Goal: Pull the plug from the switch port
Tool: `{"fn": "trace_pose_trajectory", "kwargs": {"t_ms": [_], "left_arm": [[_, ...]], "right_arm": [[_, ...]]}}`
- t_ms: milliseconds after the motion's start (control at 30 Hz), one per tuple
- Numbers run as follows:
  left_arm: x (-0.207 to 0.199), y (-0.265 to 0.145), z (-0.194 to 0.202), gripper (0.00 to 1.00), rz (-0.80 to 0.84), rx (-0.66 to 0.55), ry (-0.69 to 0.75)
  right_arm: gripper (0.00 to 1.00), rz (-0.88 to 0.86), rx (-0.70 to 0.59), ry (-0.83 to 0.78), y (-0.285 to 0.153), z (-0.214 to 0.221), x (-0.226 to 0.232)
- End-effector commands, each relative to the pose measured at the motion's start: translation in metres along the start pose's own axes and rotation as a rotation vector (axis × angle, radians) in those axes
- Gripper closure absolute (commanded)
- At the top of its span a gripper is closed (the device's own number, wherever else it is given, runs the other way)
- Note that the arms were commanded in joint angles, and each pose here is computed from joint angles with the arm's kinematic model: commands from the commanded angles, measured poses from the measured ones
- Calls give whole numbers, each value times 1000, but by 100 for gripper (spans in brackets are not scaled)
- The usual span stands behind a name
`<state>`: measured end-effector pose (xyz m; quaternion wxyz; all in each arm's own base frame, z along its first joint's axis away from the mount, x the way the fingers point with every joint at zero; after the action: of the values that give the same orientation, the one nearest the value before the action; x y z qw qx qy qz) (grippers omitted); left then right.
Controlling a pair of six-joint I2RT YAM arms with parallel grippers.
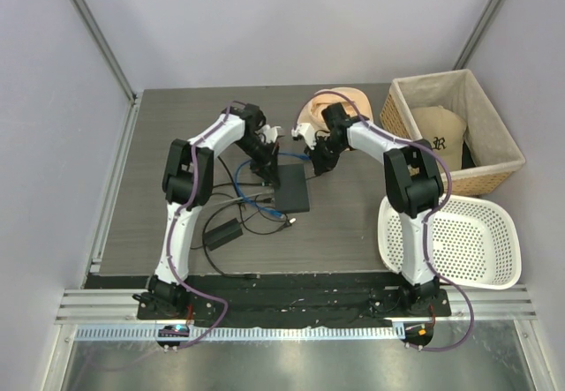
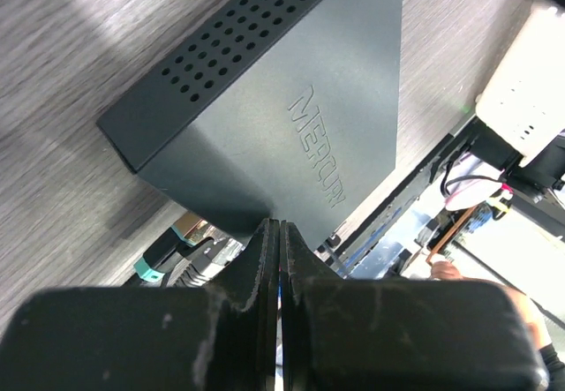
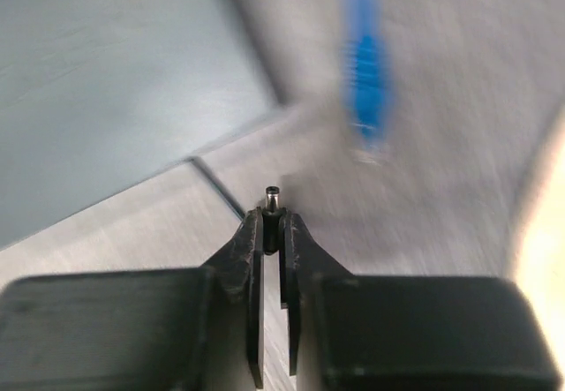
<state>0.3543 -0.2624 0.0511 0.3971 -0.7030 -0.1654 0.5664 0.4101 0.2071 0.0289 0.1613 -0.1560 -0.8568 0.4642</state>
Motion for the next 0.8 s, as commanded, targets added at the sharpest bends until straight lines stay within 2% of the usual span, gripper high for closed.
{"fn": "trace_pose_trajectory", "kwargs": {"t_ms": [0,33,100,167,200,300,367,467,600,733,767], "left_arm": [[31,1,-14,100,-172,-40,111],[25,-6,-21,99,-170,-68,139],[13,-26,-30,95,-178,-126,184],[5,-48,-38,89,-185,-187,210],[4,-54,-39,78,-189,-204,211],[8,-69,-40,64,-197,-236,194],[15,-70,-37,59,-204,-231,172],[24,-69,-34,53,-211,-224,144],[38,-65,-35,52,-224,-208,155],[53,-56,-37,54,-151,-164,157],[56,-58,-36,55,-131,-165,142]], "right_arm": [[78,528,-12,175,-51,2,-92],[70,566,-64,243,-57,-6,-98],[53,583,-128,279,-71,-23,-98],[43,556,-185,339,-78,-36,-91],[40,501,-208,348,-79,-43,-83],[35,388,-264,395,-81,-57,-61],[35,325,-285,424,-80,-60,-47],[24,176,-326,451,-78,-71,-17],[25,-20,-291,427,-60,-73,26],[31,-200,-274,451,-39,-78,54],[36,-229,-281,440,-37,-83,59]]}}
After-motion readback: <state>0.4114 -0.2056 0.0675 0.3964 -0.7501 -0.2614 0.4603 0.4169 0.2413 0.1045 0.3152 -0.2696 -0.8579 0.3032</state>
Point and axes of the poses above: each gripper's point midway between its finger pads, its own y axis out along the fingers, its own x axis along the line the jaws close on, z = x × y, the point moved 1 cm from there along -y, back along the fingers, and after that the axes turned 6 degrees about y, right-handed, at the moved point
